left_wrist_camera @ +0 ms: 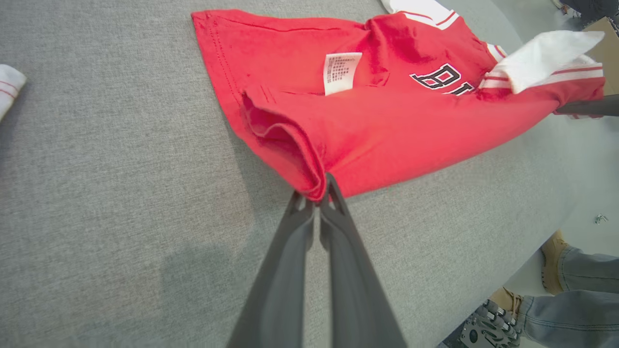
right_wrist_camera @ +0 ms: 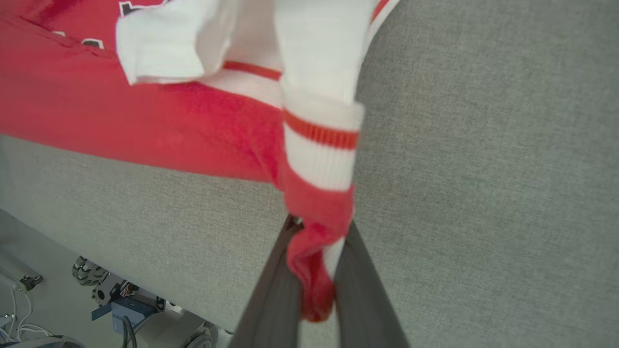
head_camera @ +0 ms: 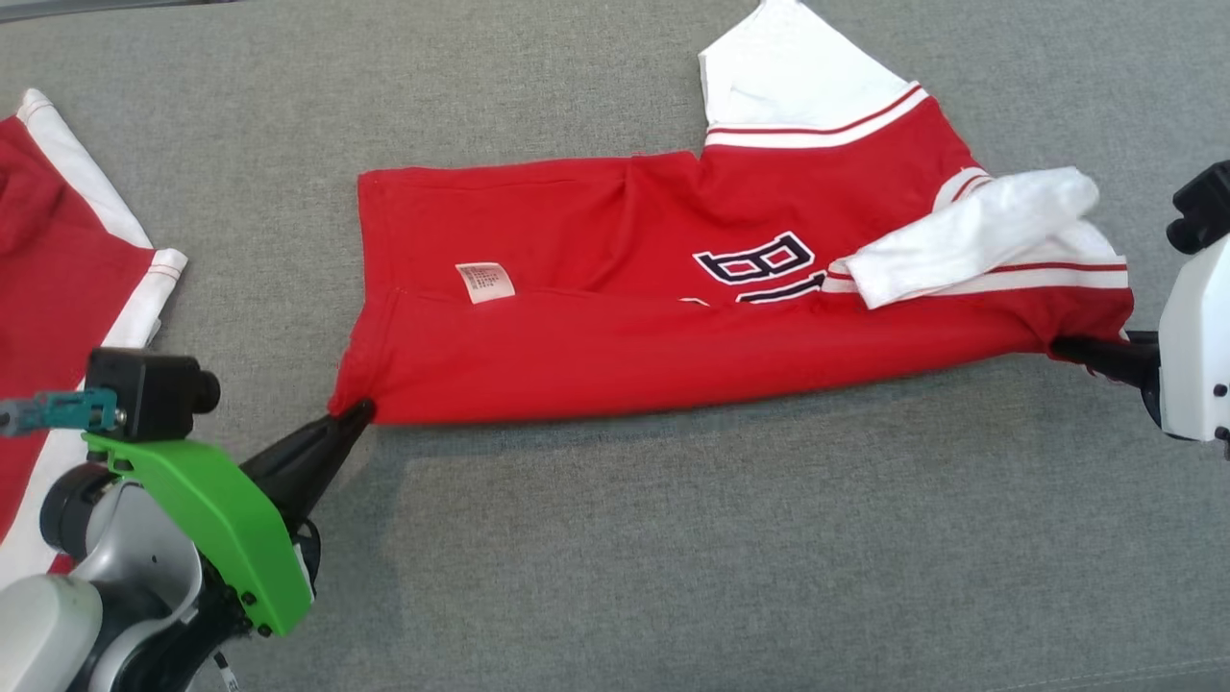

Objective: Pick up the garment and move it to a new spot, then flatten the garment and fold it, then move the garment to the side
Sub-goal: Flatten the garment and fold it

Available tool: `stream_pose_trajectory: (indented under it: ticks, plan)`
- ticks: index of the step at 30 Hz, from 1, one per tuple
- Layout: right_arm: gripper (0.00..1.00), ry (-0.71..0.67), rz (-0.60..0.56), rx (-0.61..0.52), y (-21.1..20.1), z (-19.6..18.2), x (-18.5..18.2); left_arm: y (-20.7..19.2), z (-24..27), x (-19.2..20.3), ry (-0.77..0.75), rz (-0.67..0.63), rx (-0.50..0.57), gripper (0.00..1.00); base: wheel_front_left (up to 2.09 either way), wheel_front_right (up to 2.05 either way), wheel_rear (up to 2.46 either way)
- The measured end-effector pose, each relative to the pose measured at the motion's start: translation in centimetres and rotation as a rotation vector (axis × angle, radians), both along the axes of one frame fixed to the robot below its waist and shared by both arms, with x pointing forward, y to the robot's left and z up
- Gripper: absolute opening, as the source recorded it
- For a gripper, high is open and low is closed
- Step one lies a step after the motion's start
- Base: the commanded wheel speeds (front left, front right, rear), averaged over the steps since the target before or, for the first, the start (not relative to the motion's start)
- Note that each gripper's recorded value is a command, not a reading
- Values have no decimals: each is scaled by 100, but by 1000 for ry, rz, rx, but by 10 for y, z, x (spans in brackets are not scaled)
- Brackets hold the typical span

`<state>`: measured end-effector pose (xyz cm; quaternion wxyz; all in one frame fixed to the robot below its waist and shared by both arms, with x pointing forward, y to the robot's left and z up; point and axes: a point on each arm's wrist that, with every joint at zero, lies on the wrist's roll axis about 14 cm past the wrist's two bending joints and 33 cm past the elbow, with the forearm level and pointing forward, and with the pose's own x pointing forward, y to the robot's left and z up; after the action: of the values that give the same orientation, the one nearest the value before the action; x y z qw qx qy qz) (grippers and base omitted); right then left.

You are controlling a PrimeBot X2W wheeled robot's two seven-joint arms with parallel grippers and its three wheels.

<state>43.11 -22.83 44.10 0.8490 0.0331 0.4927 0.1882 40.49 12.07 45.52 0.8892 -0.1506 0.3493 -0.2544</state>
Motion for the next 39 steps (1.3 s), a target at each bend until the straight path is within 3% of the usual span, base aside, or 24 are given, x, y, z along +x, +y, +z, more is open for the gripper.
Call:
stream_pose_trajectory:
  ticks: [11, 17, 18, 19, 20, 29, 36, 39]
  plan:
    - [0, 113, 13, -51, -5, -30, -59, -1, -33, -52, 99, 86, -29, 0, 0, 0, 0]
    - [0, 114, -18, -24, -3, -44, -77, 2, -54, -70, 142, 166, -39, 0, 0, 0, 0]
    - [0, 99, -20, -25, -2, -45, -76, 2, -56, -71, 141, 182, -40, 9, 0, 0, 0]
    - [56, 76, -20, -27, -1, -44, -74, 2, -58, -71, 138, 189, -38, 46, 0, 0, 0]
    - [100, 56, -24, -23, -1, -43, -71, 3, -59, -71, 133, 196, -35, 100, 0, 0, 0]
    - [100, 3, -10, -74, -13, -24, -64, 37, -53, -56, 39, 243, 100, 100, 0, 0, 0]
    - [100, -224, 25, -88, -2, 32, 4, 36, -14, -3, -106, 166, 149, 100, 0, 0, 0]
    - [100, -273, 45, -80, 14, 39, 33, 26, -8, 24, -123, 129, 148, 100, 0, 0, 0]
